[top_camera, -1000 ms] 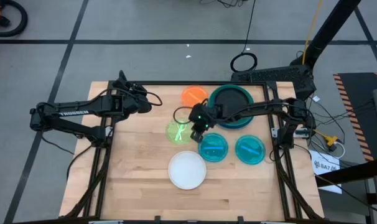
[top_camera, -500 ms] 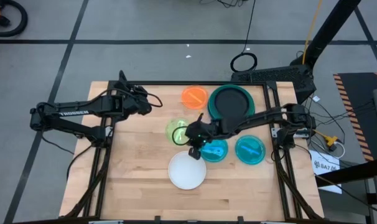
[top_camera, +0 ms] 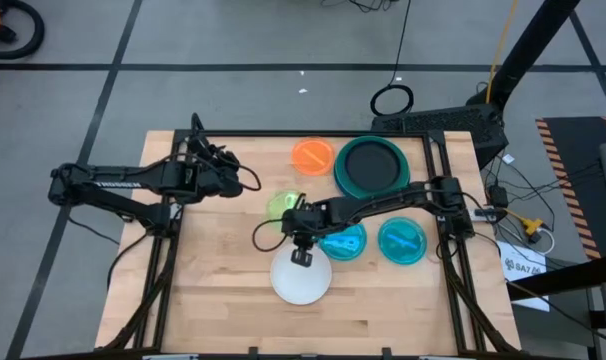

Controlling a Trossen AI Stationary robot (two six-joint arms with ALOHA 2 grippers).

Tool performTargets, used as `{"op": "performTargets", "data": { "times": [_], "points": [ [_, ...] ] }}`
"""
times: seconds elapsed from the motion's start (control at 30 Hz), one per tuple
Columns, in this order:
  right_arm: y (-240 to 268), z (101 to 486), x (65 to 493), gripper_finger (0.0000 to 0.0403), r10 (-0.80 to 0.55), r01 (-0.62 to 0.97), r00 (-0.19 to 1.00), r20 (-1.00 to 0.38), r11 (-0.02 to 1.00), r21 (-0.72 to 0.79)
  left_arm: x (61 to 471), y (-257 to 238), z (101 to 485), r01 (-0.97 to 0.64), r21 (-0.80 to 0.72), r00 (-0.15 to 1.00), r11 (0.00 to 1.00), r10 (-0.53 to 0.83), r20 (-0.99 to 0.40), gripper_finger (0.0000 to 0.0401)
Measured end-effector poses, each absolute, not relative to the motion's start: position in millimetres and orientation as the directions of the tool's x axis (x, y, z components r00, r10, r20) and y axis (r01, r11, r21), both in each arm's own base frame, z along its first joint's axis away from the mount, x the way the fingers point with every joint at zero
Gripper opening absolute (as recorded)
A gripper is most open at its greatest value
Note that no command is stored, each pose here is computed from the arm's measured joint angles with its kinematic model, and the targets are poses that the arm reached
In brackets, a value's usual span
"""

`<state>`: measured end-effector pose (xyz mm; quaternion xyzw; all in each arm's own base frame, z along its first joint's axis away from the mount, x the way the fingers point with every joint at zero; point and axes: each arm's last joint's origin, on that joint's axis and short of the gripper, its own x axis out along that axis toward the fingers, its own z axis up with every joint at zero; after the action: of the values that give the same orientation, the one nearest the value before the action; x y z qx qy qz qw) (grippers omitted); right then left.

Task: Stack plastic plates
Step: Stack the white plate on top of the black plate

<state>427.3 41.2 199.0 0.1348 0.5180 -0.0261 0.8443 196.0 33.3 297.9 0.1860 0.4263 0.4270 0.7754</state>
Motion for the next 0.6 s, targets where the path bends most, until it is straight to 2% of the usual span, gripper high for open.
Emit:
{"op": "performTargets", "data": {
  "times": [0.23, 0.43, 0.6],
  "points": [
    [46.5, 194.6, 414.9, 0.0008, 0.084, 0.154, 0.303, -0.949, 0.979, 0.135, 196.0, 28.1, 297.4, -0.486, 0.655, 0.288, 0.579, 0.813, -0.505, 0.0209],
    [47.0, 195.1, 416.1, 0.0023, 0.038, 0.164, 0.322, -0.946, 0.982, 0.096, 194.0, 26.7, 296.1, -0.481, 0.657, 0.277, 0.581, 0.812, -0.514, 0.0209],
    [48.1, 196.0, 419.0, 0.0075, -0.021, 0.169, 0.359, -0.933, 0.985, 0.043, 193.1, 26.6, 295.6, -0.489, 0.652, 0.271, 0.579, 0.812, -0.517, 0.0209]
  ]
}}
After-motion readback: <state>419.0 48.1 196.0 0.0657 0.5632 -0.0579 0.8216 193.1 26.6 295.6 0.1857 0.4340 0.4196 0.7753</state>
